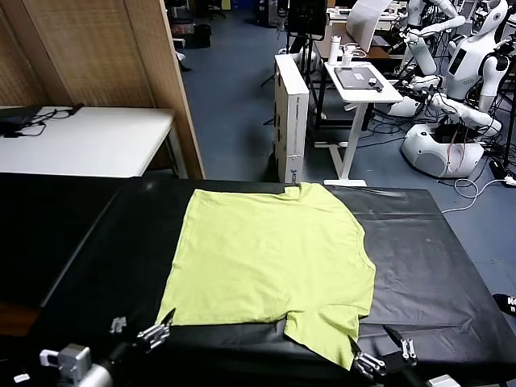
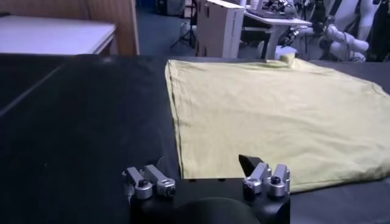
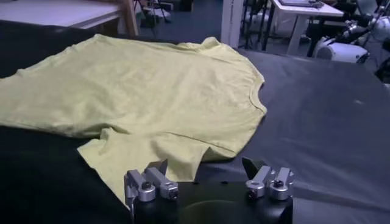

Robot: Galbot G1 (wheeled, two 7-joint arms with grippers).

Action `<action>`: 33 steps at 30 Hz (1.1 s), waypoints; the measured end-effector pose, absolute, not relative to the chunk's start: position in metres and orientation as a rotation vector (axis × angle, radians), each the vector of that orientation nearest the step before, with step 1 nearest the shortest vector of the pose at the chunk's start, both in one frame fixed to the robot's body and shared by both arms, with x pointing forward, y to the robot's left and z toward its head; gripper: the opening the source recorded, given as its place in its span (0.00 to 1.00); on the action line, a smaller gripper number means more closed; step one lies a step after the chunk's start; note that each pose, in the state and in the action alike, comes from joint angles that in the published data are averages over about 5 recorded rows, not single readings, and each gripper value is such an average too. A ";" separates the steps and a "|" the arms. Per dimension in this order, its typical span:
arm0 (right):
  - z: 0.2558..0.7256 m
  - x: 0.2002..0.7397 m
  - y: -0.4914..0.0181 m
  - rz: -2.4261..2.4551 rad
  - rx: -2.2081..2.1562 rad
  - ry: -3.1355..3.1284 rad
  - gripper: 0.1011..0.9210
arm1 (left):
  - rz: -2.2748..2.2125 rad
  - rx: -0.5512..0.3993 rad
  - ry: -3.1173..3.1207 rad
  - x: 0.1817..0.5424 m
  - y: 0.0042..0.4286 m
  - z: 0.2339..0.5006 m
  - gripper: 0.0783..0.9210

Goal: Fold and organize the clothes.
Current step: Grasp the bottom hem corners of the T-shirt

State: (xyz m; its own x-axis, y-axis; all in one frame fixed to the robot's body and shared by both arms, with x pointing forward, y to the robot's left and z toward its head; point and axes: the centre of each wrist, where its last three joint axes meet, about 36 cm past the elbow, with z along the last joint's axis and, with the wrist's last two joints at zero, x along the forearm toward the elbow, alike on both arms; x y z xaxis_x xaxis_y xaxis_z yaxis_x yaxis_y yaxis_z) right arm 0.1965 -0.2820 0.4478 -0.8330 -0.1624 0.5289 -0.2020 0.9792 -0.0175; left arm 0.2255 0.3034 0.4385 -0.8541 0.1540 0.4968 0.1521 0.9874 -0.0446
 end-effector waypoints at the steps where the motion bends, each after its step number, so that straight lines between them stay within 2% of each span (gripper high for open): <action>1: 0.448 0.197 -0.281 0.097 0.256 -2.575 0.98 | 0.003 -0.213 -2.609 0.225 0.304 0.438 0.98; 8: 0.442 0.194 -0.275 0.092 0.272 -2.564 0.98 | -0.016 -0.186 -2.586 0.223 0.305 0.428 0.97; 17: 0.434 0.192 -0.271 0.075 0.281 -2.543 0.98 | -0.003 -0.175 -2.563 0.216 0.302 0.423 0.89; 20: 0.431 0.191 -0.270 0.072 0.286 -2.538 0.94 | -0.002 -0.169 -2.563 0.215 0.302 0.422 0.83; 23: 0.430 0.190 -0.269 0.071 0.293 -2.535 0.77 | -0.004 -0.165 -2.565 0.215 0.302 0.423 0.69; 31: 0.431 0.190 -0.268 0.067 0.292 -2.542 0.13 | -0.011 -0.166 -2.564 0.215 0.303 0.423 0.15; 33: 0.431 0.190 -0.268 0.068 0.293 -2.543 0.07 | -0.013 -0.169 -2.565 0.216 0.303 0.423 0.09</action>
